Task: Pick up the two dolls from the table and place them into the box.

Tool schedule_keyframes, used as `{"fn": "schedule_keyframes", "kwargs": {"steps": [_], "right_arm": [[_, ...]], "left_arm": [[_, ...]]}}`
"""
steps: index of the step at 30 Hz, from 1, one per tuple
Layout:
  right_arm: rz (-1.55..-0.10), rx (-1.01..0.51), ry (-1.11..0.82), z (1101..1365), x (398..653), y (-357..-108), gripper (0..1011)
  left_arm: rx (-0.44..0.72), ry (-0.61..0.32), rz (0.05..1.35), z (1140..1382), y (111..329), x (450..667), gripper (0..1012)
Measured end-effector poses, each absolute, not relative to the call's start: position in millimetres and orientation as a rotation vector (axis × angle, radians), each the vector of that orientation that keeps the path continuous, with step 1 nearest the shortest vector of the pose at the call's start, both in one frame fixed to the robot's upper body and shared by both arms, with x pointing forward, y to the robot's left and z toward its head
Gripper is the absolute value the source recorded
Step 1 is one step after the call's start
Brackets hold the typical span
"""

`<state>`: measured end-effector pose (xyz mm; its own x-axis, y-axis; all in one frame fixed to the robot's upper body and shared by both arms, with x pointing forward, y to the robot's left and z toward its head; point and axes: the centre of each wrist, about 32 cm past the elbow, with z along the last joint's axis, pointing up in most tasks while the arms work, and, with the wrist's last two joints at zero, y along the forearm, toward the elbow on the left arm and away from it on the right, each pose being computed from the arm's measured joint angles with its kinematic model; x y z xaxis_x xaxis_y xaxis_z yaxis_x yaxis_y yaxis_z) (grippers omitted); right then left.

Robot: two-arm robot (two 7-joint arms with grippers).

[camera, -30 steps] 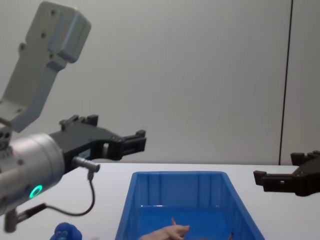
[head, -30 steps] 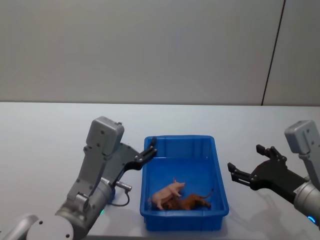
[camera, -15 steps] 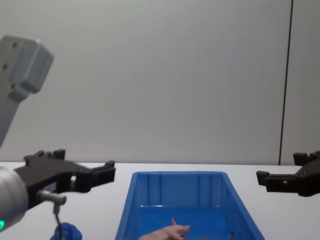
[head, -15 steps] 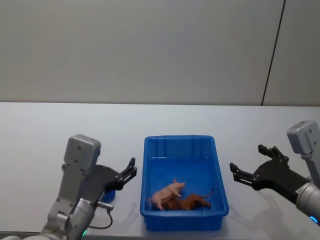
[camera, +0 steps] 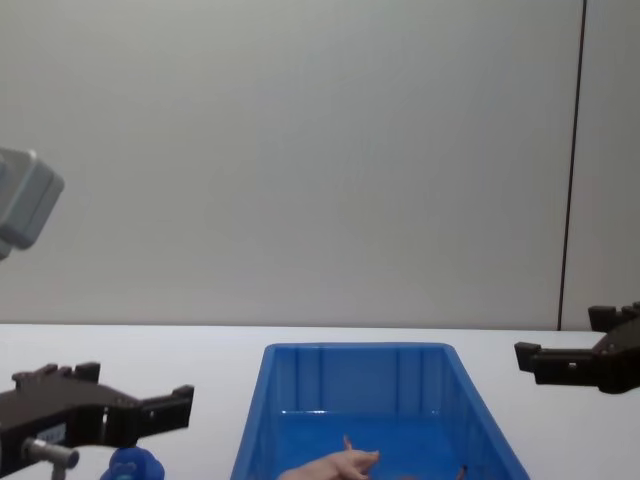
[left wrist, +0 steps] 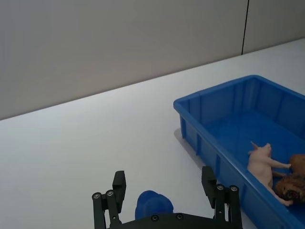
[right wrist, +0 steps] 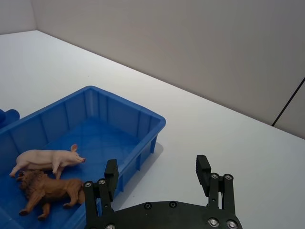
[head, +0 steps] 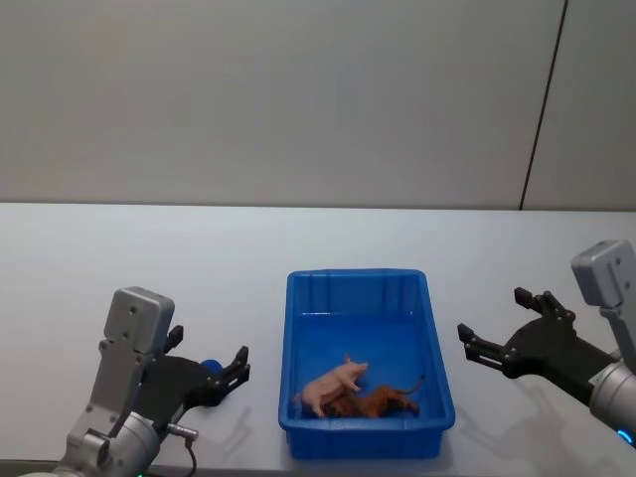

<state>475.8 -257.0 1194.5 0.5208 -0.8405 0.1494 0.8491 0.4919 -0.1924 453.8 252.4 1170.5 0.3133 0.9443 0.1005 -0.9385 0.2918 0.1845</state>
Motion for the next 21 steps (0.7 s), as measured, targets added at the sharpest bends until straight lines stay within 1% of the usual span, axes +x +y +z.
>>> {"fn": "schedule_keyframes", "kwargs": {"steps": [10, 21], "right_arm": [[-1.026, -0.255, -0.038, 1195, 476, -257, 1001], [-1.026, -0.255, -0.038, 1195, 476, -257, 1001]], "left_arm": [[0.291, 0.098, 1.186, 1162, 270, 470, 1002], [0.33, 0.159, 1.136, 1152, 283, 487, 1002]]}}
